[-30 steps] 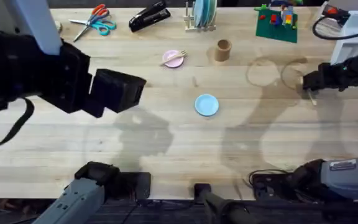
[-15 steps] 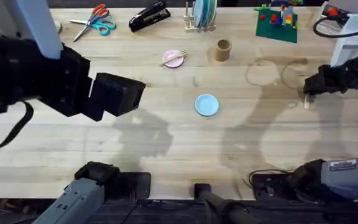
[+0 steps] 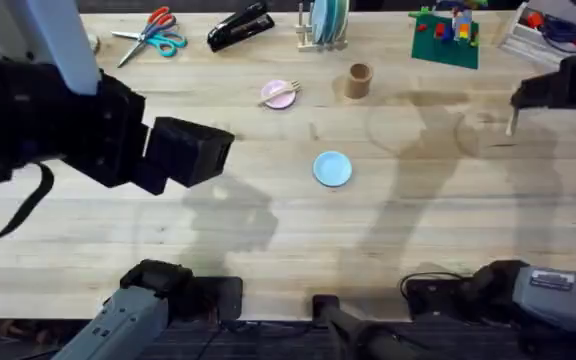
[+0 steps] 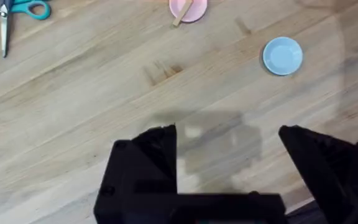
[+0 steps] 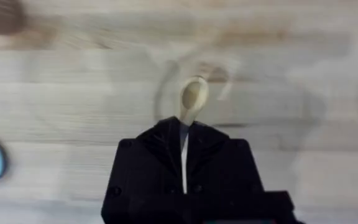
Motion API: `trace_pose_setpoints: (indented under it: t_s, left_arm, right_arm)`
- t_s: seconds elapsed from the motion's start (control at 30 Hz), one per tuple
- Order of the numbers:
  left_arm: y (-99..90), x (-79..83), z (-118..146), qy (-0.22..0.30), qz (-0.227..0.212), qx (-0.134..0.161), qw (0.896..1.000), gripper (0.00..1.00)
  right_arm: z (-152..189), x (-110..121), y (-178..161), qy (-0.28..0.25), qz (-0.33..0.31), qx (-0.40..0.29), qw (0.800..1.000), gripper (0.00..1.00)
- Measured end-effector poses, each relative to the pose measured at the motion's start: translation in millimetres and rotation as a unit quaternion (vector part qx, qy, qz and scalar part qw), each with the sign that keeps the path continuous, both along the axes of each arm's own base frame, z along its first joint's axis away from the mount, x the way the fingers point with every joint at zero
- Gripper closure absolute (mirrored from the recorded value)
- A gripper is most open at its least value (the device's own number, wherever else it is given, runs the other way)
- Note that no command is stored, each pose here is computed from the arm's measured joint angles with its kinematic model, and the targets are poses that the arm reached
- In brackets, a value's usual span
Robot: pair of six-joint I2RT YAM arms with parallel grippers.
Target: Pick up a utensil and set it on the pink plate, then put the other utensil in the container.
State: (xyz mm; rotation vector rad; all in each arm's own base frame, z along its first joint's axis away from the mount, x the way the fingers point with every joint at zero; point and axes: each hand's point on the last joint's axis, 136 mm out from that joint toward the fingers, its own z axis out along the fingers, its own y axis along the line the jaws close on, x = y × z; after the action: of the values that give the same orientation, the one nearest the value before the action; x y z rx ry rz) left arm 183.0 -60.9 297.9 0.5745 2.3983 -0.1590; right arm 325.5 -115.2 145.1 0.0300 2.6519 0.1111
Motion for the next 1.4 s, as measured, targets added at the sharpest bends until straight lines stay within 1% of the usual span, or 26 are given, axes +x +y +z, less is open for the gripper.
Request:
trace_pose_setpoints:
  t_s: [0.13,0.23,0.33,0.47,0.67,0.93,1.07,1.3,1.4]
  left_arm:
    - [0.0,0.0,0,0.000,0.000,0.000,1.000,0.006]
    - [0.0,0.0,0,0.000,0.000,0.000,1.000,0.006]
    - [0.0,0.0,0,0.000,0.000,0.000,1.000,0.007]
    - [0.0,0.0,0,0.000,0.000,0.000,1.000,0.006]
    - [0.0,0.0,0,0.000,0.000,0.000,1.000,0.008]
    - [0.0,0.0,0,0.000,0.000,0.000,1.000,0.006]
    - [0.0,0.0,0,0.000,0.000,0.000,1.000,0.008]
    - [0.0,0.0,0,0.000,0.000,0.000,1.000,0.008]
    - [0.0,0.0,0,0.000,0.000,0.000,1.000,0.008]
  right_arm:
    - [24,6,25,-0.060,0.068,0.031,0.995,0.974]
    - [39,11,47,-0.109,0.144,0.055,0.982,0.974]
    - [51,14,66,-0.155,0.209,0.077,0.963,0.974]
    - [68,16,86,-0.209,0.269,0.104,0.934,0.973]
    - [93,14,108,-0.290,0.351,0.118,0.882,0.973]
    - [110,10,120,-0.354,0.407,0.112,0.835,0.973]
    - [120,10,126,-0.392,0.429,0.119,0.805,0.973]
    - [117,24,131,-0.434,0.452,0.150,0.765,0.973]
    - [115,32,137,-0.453,0.469,0.155,0.742,0.973]
